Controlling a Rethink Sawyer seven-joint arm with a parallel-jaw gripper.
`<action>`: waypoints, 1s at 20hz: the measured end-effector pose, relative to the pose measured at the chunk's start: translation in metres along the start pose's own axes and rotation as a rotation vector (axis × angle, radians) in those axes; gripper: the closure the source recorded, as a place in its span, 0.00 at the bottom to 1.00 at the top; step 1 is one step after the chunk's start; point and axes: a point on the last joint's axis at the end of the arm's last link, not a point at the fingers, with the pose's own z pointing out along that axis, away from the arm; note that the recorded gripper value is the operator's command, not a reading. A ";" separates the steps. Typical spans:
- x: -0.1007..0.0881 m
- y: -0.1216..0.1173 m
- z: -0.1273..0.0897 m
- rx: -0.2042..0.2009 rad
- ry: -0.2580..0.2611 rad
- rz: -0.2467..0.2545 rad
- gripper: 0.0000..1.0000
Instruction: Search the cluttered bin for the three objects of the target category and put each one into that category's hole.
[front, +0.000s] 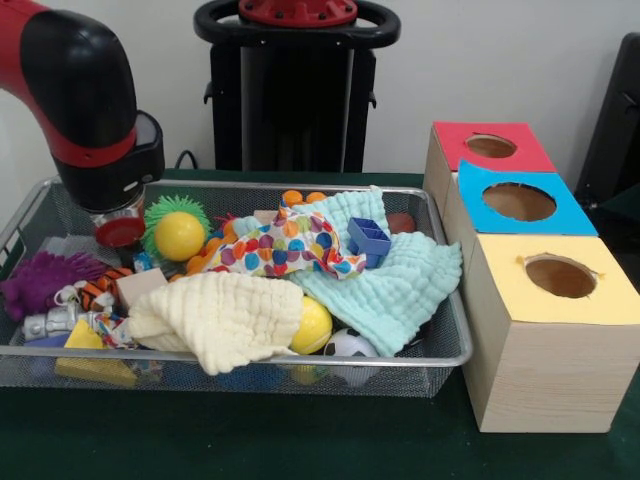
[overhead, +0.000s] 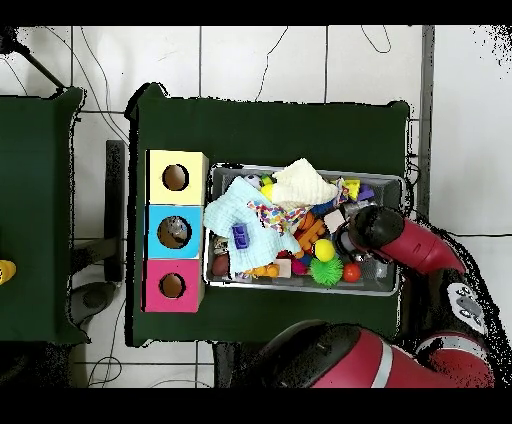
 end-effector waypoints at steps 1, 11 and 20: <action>0.003 0.003 -0.001 -0.002 -0.001 -0.004 0.00; 0.015 0.020 -0.006 -0.018 -0.017 -0.022 0.00; 0.012 0.026 -0.008 -0.048 -0.037 -0.009 1.00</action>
